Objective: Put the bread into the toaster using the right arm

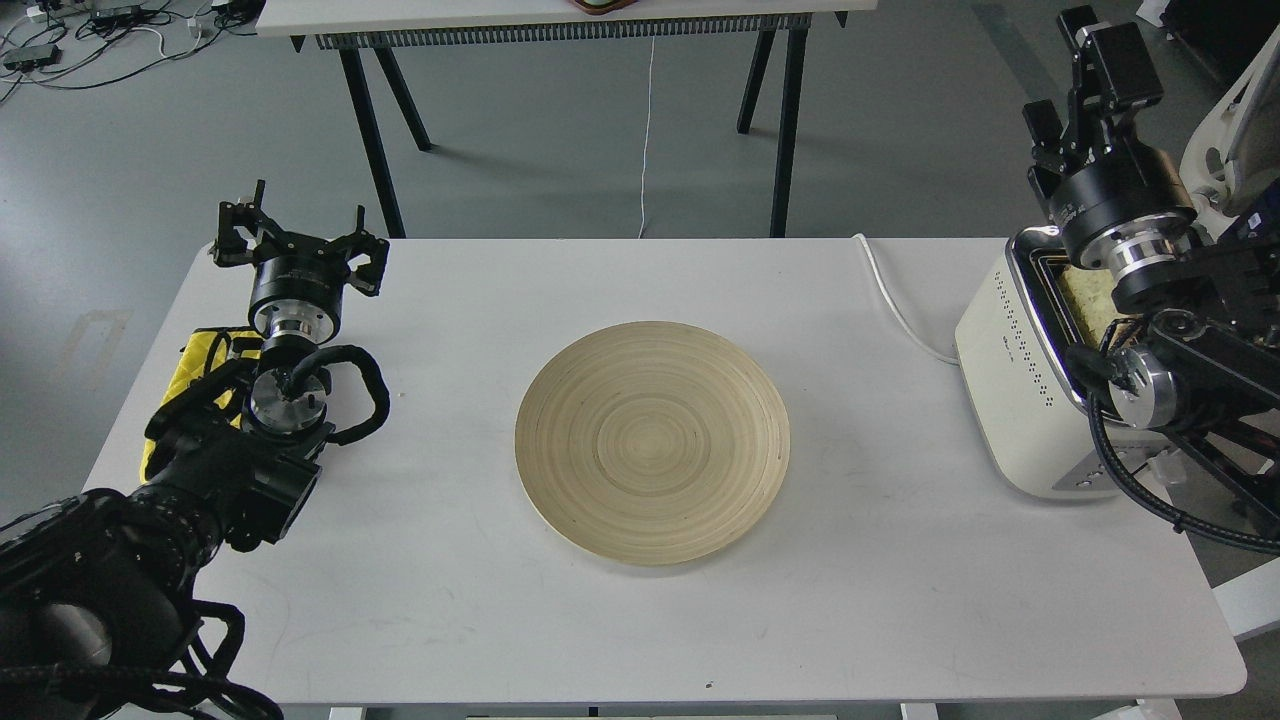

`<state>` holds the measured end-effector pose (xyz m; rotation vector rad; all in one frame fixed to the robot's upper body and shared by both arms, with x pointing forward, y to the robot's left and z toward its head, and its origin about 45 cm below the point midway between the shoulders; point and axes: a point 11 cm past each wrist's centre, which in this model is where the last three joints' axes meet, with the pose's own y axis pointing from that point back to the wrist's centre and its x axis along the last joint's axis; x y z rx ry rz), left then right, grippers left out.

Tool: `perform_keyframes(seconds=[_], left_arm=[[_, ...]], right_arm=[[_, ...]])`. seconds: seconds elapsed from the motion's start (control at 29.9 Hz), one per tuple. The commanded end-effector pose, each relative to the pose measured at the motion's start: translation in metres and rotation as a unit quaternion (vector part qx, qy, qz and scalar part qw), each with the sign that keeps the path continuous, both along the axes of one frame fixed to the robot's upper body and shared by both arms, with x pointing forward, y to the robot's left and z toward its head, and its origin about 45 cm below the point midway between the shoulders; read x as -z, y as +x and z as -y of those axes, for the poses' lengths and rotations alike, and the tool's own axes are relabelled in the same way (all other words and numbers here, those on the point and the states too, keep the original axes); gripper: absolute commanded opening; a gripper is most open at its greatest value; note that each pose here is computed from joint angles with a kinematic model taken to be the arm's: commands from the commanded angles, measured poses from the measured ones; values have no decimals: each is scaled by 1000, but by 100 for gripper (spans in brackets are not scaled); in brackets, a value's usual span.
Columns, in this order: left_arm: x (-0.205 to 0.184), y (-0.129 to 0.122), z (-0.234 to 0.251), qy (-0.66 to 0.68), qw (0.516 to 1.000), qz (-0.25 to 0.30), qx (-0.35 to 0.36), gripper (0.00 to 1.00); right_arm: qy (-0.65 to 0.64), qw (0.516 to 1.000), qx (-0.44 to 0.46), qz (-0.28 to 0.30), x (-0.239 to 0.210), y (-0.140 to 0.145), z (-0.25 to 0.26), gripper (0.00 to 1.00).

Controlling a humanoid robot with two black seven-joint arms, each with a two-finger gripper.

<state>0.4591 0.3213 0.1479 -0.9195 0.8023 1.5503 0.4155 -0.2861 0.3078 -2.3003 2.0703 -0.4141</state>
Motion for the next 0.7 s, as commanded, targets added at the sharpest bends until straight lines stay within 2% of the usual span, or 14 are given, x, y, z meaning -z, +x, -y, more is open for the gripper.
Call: perform_keyframes(seconds=[0.0, 0.1, 0.27, 0.47, 0.57, 0.67], left_arm=[[0, 0, 0, 0, 1000, 0, 0, 100], [0, 0, 0, 0, 1000, 0, 0, 100], [0, 0, 0, 0, 1000, 0, 0, 100], [-1, 0, 0, 0, 1000, 1, 1, 100], [0, 0, 0, 0, 1000, 0, 0, 100], [0, 0, 0, 0, 1000, 0, 0, 100]], right_arm=[[38, 999, -29, -9, 12, 0, -37, 99], [55, 997, -40, -25, 26, -3, -56, 99], [107, 986, -113, -53, 46, -4, -93, 99], [267, 945, -162, -95, 75, 14, -74, 99], [323, 924, -178, -100, 93, 21, -52, 99], [357, 907, -199, -103, 109, 21, -51, 99]])
